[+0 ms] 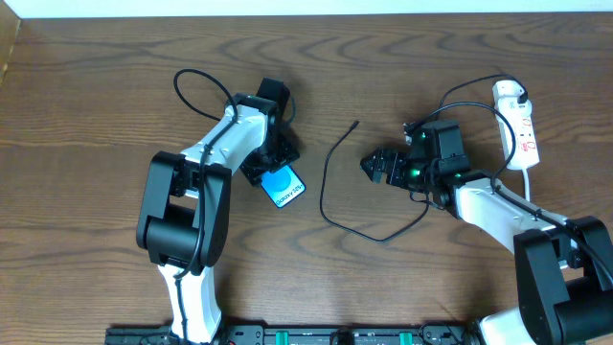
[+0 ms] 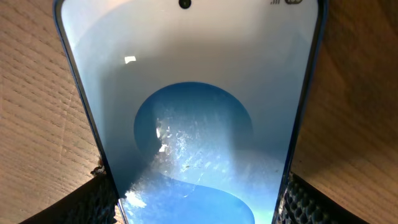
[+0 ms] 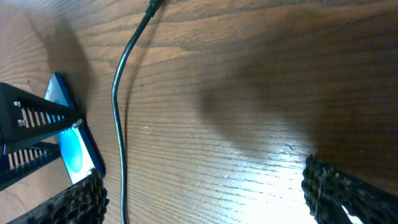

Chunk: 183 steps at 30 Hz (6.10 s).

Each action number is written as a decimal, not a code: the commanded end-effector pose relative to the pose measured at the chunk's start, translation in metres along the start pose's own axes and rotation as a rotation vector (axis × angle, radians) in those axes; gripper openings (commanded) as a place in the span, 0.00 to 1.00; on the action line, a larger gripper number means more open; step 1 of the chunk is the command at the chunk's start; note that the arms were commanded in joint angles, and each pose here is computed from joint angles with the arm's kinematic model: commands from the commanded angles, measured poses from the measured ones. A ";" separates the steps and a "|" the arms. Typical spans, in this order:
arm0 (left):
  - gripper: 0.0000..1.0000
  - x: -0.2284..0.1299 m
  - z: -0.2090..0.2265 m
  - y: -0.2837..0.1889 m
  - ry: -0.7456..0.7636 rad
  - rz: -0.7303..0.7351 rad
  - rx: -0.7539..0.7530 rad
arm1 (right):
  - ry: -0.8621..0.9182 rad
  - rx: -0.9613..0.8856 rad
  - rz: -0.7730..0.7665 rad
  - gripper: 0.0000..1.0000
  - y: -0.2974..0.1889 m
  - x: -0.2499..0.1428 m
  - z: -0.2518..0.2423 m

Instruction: Plug charger to phone and switch on socket

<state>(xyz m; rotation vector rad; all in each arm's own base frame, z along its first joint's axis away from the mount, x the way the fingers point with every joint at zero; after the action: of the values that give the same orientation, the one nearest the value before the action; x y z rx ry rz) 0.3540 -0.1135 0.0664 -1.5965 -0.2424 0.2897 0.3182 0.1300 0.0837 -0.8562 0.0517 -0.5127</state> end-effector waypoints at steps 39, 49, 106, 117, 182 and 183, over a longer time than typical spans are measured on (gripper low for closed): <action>0.65 0.008 -0.001 -0.076 -0.470 0.359 -0.678 | 0.001 0.002 -0.009 0.99 0.001 0.001 0.003; 0.64 0.015 -0.017 -0.091 -0.505 0.441 -0.833 | 0.001 0.002 -0.010 0.99 0.001 0.001 0.003; 0.64 0.028 -0.022 -0.092 -0.536 0.368 -0.854 | -0.125 0.325 0.076 0.72 -0.019 0.022 0.087; 0.65 0.022 -0.030 -0.092 -0.515 0.378 -0.847 | -0.204 0.310 0.030 0.68 -0.017 0.015 0.130; 0.66 0.025 -0.055 -0.102 -0.139 0.183 -0.969 | 0.164 0.377 -0.044 0.01 -0.025 0.078 0.099; 0.66 0.031 -0.062 -0.113 -0.042 0.127 -1.051 | 0.208 0.419 -0.051 0.01 -0.030 0.084 0.102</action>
<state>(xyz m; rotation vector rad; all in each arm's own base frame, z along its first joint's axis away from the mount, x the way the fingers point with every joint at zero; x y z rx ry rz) 0.3963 -0.1535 0.1565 -2.5178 -0.3998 0.6453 0.3968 0.1526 0.1670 -0.5059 0.0586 -0.6213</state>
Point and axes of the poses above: each gripper's point midway between its finger pads, its own y axis out along the fingers, its own z axis along the line the jaws close on, x = y × z, the point moved 7 cm from there along -y, back along the fingers, and after that the axes turned 15 degrees about y, right-handed, at the moved point
